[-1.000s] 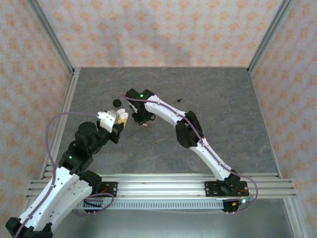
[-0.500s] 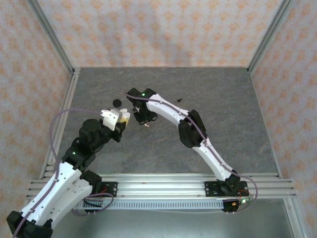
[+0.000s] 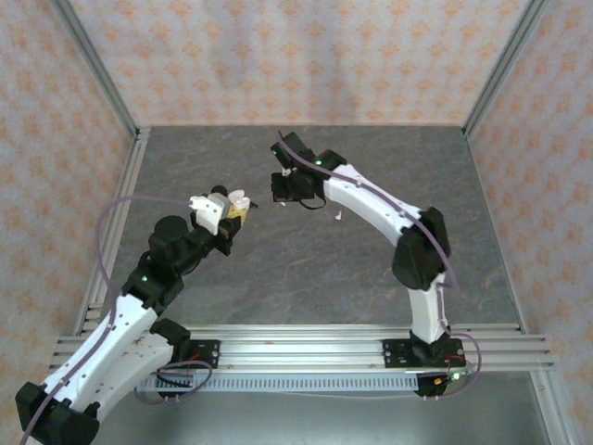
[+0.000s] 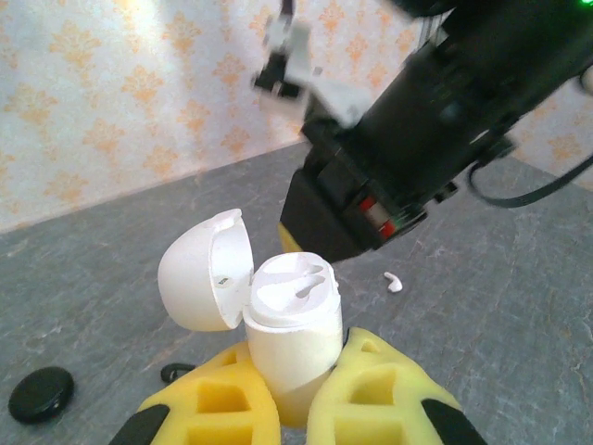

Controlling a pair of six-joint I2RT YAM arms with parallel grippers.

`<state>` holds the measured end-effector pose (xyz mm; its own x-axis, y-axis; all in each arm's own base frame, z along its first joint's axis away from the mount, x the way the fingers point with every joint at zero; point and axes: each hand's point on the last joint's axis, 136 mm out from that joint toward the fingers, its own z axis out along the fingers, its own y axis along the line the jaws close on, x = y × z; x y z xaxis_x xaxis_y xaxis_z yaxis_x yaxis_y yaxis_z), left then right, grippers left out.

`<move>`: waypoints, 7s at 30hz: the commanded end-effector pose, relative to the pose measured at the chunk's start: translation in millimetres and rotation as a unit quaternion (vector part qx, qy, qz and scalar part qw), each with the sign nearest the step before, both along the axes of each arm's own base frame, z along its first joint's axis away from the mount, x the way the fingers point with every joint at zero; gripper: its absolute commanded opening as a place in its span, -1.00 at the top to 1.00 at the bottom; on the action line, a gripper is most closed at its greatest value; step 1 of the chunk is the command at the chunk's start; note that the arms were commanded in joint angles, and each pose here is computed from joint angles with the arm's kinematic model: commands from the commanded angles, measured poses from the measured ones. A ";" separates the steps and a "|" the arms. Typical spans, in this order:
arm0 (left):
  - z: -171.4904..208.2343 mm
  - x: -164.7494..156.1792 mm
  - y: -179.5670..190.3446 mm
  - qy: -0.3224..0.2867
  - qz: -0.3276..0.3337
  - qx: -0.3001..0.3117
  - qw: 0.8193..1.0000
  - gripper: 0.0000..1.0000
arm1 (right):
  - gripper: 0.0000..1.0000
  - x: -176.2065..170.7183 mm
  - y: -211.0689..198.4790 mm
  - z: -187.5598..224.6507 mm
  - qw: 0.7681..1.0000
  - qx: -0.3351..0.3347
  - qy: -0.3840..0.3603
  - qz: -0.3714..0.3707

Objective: Insert wireless bluetooth earbuds into charging case

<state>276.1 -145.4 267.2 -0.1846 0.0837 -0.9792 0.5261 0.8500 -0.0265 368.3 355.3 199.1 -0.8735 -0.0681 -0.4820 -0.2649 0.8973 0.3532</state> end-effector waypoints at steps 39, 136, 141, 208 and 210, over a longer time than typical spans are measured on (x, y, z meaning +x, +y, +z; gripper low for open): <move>90.3 61.8 -28.5 -0.127 -0.002 -0.066 0.990 1.00 | 0.81 -33.7 19.4 208.4 0.875 0.442 -0.191 -0.047; 73.4 55.4 -26.4 -0.108 -0.007 -0.016 0.994 1.00 | 0.22 -52.8 21.1 153.2 0.985 0.154 -0.064 -0.032; 70.8 53.6 -25.9 -0.106 -0.008 -0.011 0.994 1.00 | 0.23 -49.9 17.6 154.6 0.986 0.144 -0.073 -0.038; 110.9 -14.1 -87.9 -0.091 -0.276 -0.060 0.955 1.00 | 0.91 -115.3 14.4 195.4 0.934 0.234 -0.139 0.231; 112.8 -14.8 -87.9 -0.090 -0.278 -0.061 0.955 1.00 | 0.90 -117.8 13.0 194.6 0.931 0.239 -0.138 0.237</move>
